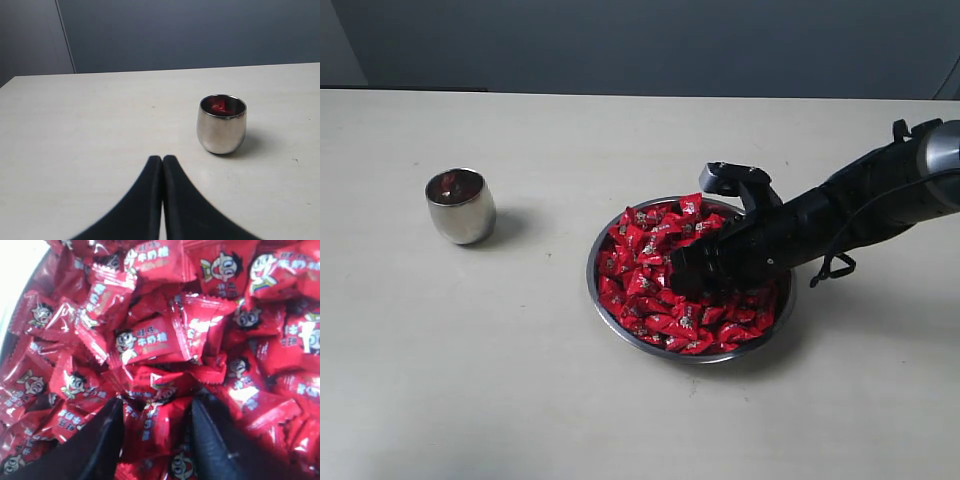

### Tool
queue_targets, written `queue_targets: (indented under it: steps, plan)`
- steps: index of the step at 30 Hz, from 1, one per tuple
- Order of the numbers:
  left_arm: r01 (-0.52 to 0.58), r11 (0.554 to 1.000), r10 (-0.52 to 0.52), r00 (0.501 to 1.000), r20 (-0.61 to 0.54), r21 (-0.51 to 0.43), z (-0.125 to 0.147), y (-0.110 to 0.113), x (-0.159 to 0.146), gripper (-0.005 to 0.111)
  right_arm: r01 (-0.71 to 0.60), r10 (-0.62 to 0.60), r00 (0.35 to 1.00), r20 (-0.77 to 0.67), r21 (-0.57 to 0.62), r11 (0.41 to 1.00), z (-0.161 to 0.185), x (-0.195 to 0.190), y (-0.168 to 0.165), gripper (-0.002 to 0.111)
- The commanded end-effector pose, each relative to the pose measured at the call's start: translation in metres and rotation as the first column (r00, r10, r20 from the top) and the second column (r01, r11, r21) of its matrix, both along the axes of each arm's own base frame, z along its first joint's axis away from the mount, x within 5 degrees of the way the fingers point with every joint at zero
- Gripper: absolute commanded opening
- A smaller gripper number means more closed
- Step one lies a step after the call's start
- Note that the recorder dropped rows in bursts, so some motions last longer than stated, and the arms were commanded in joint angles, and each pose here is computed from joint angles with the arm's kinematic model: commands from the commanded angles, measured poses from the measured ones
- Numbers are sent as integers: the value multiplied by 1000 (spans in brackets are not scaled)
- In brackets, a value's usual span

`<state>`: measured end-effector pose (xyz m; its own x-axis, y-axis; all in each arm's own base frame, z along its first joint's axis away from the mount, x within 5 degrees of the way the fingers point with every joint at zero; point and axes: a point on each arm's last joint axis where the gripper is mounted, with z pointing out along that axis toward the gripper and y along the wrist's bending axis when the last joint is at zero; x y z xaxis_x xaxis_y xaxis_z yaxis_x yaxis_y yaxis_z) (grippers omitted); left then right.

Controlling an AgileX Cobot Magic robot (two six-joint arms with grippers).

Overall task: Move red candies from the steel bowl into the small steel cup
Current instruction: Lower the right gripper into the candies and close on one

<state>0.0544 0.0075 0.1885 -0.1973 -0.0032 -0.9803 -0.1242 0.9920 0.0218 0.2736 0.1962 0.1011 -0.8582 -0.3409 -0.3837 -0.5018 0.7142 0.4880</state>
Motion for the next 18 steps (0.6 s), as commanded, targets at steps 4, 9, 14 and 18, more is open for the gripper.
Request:
queue_targets:
  steps: [4,9,14,18]
  plan:
    - [-1,1000,1,1000,1,-3,-1,0,0,0,-23,23,1000,-19,2,1000,-3,-2,1,36]
    - [-1,1000,1,1000,1,-3,-1,0,0,0,-15,15,1000,-26,2,1000,-3,-3,1,30]
    - [-1,1000,1,1000,1,-3,-1,0,0,0,-11,11,1000,-30,2,1000,-3,-3,1,11]
    - [-1,1000,1,1000,1,-3,-1,0,0,0,-18,18,999,-37,10,1000,-3,-3,2,-1]
